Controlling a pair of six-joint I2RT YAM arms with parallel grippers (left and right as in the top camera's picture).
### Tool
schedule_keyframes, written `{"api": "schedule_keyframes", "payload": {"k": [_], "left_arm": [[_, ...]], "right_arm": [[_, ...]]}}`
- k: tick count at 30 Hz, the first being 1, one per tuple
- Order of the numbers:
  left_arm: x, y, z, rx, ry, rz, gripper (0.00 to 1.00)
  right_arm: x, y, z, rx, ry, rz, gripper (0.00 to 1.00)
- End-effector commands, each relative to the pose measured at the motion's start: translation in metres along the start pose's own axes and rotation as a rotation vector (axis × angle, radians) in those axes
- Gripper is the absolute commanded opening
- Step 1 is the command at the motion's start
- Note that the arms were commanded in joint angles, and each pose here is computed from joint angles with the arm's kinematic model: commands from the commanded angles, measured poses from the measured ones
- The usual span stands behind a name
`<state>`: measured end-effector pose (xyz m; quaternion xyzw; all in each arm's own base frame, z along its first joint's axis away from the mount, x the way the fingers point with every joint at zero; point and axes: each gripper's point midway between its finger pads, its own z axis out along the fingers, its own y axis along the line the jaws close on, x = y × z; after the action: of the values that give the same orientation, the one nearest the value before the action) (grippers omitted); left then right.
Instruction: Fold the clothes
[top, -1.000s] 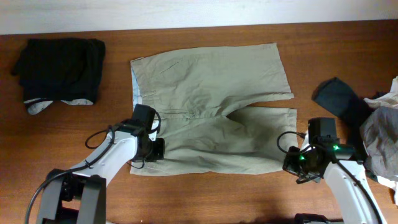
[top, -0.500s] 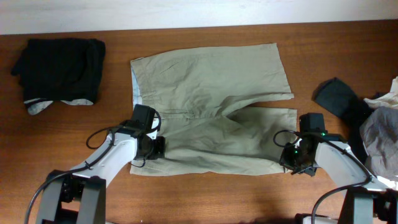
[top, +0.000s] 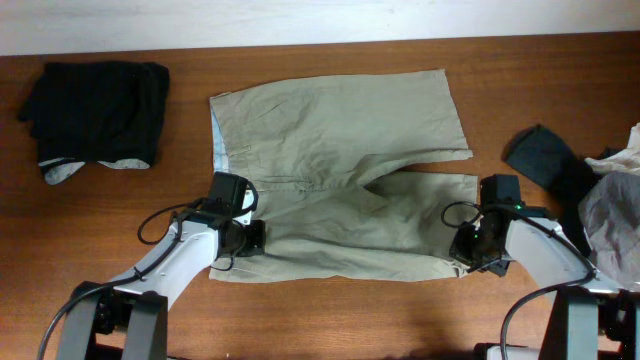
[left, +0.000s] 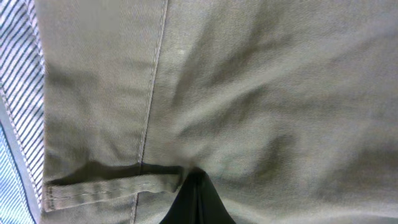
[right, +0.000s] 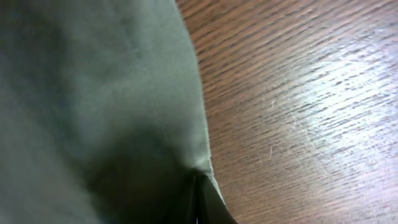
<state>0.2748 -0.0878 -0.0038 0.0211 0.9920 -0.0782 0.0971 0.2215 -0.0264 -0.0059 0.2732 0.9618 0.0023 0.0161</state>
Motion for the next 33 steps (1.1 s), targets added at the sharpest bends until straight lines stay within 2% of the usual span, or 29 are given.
{"api": "schedule_keyframes", "payload": {"k": [1,8,13,17,21,29,33], "left_arm": [[0.029,0.016,0.013,-0.067,0.09,-0.049,0.01],[0.03,0.023,0.012,-0.106,0.09,-0.078,0.02],[0.029,0.033,0.011,-0.155,0.084,-0.109,0.01],[0.026,0.051,0.007,-0.179,0.079,-0.181,0.01],[0.024,0.07,0.005,-0.182,0.067,-0.291,0.02],[0.024,0.074,0.004,-0.148,0.07,-0.337,0.02],[0.024,0.074,0.004,-0.148,0.071,-0.337,0.01]], "right_arm": [[-0.004,-0.052,0.003,0.295,-0.031,0.059,0.04],[-0.044,-0.064,-0.029,0.411,-0.159,0.078,0.04],[-0.056,-0.047,-0.045,0.323,-0.149,0.091,0.04],[-0.065,-0.006,-0.075,0.108,-0.131,-0.036,0.04],[-0.05,0.034,-0.091,-0.14,-0.098,-0.157,0.04],[0.002,0.047,-0.089,-0.158,0.08,-0.256,0.04],[0.037,0.056,-0.071,-0.126,0.158,-0.271,0.04]]}}
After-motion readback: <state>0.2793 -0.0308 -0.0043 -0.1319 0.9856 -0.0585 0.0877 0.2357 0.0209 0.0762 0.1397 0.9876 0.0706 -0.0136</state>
